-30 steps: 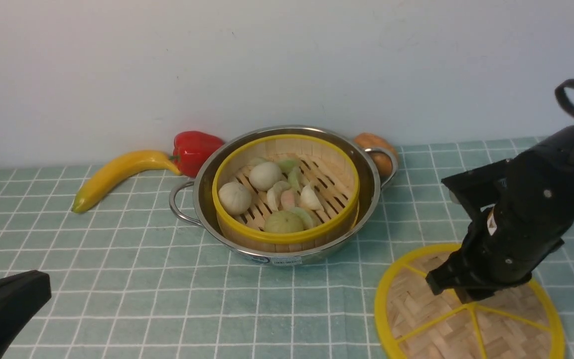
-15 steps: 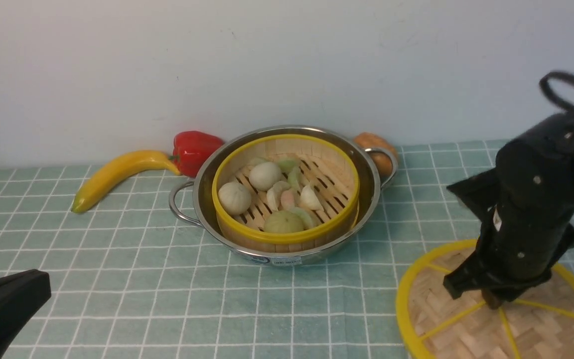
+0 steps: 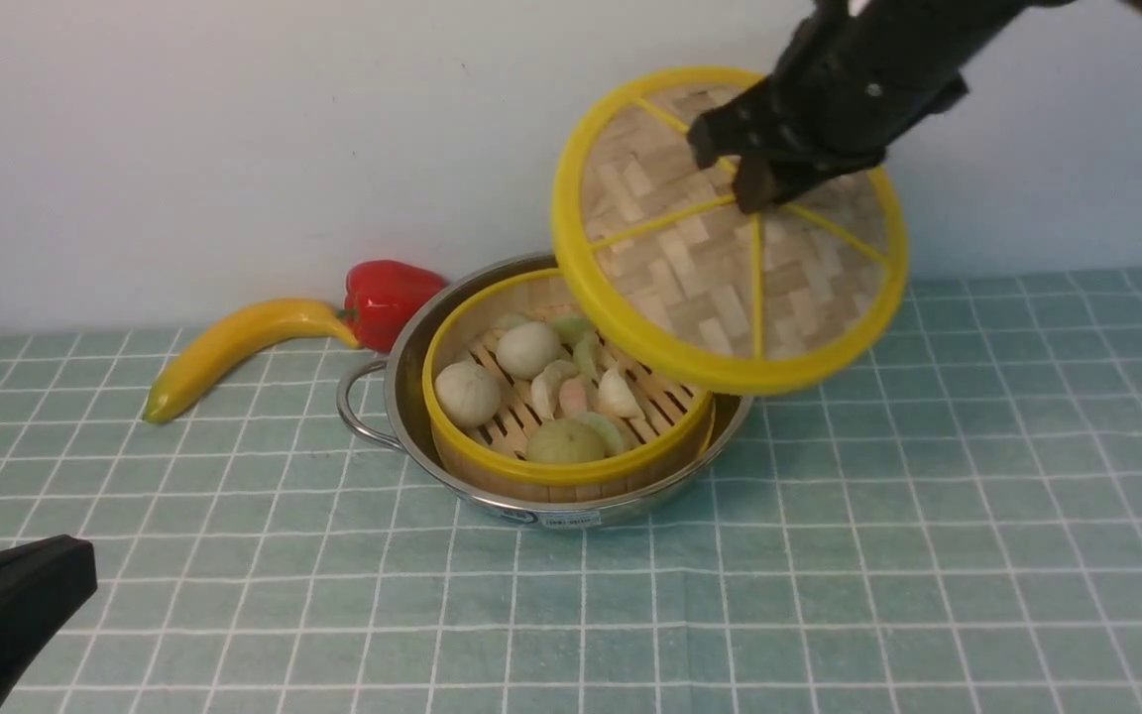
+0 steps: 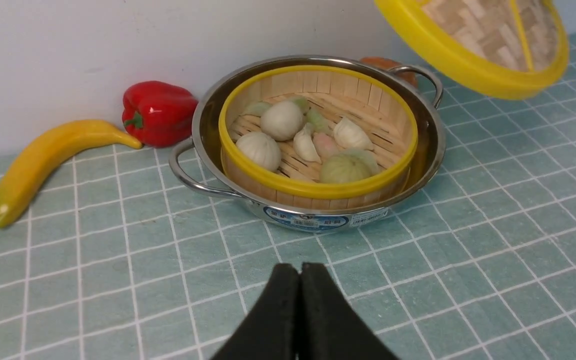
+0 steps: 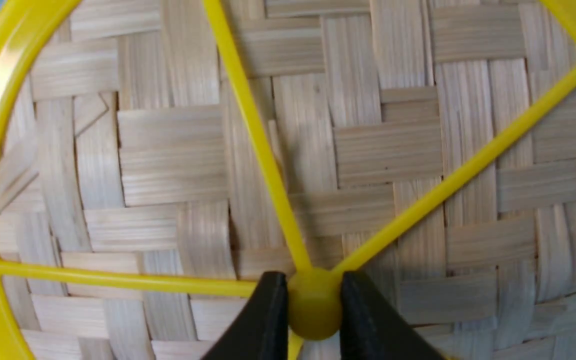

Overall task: Place the steamer in the pot on the blue tablecloth, and put the lid on the steamer.
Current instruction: 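Place the bamboo steamer lid onto the steamer basket in the pot with the right gripper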

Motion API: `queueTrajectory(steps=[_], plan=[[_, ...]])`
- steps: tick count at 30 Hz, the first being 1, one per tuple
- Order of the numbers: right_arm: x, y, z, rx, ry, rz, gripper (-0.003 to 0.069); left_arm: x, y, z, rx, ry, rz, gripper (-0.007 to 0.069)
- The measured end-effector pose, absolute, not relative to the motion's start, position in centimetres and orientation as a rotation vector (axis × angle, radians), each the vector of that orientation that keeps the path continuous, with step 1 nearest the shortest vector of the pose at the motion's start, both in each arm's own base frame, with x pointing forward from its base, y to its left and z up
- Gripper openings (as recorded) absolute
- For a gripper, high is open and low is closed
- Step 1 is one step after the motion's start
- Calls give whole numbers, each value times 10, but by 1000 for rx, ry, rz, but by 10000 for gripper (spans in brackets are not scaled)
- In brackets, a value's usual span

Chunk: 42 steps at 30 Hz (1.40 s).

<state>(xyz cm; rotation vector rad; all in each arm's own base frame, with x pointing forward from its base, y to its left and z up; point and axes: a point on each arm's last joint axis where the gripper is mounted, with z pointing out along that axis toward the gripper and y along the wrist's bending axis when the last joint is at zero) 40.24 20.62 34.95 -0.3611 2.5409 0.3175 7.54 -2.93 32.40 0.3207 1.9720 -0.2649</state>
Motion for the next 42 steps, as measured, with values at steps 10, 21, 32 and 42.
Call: queueTrajectory(steps=[10, 21, 32, 42], plan=[[433, 268, 289, -482, 2573, 363, 146, 76, -28, 324, 333, 1973, -228, -18], [439, 282, 257, -532, 2612, 337, 146, 76, -27, 323, 335, 1975, -227, -8], [439, 283, 254, -594, 2602, 321, 146, 76, -28, 323, 334, 1976, -228, -8], [438, 289, 255, -645, 2556, 353, 146, 76, -28, 323, 335, 1976, -228, -8]])
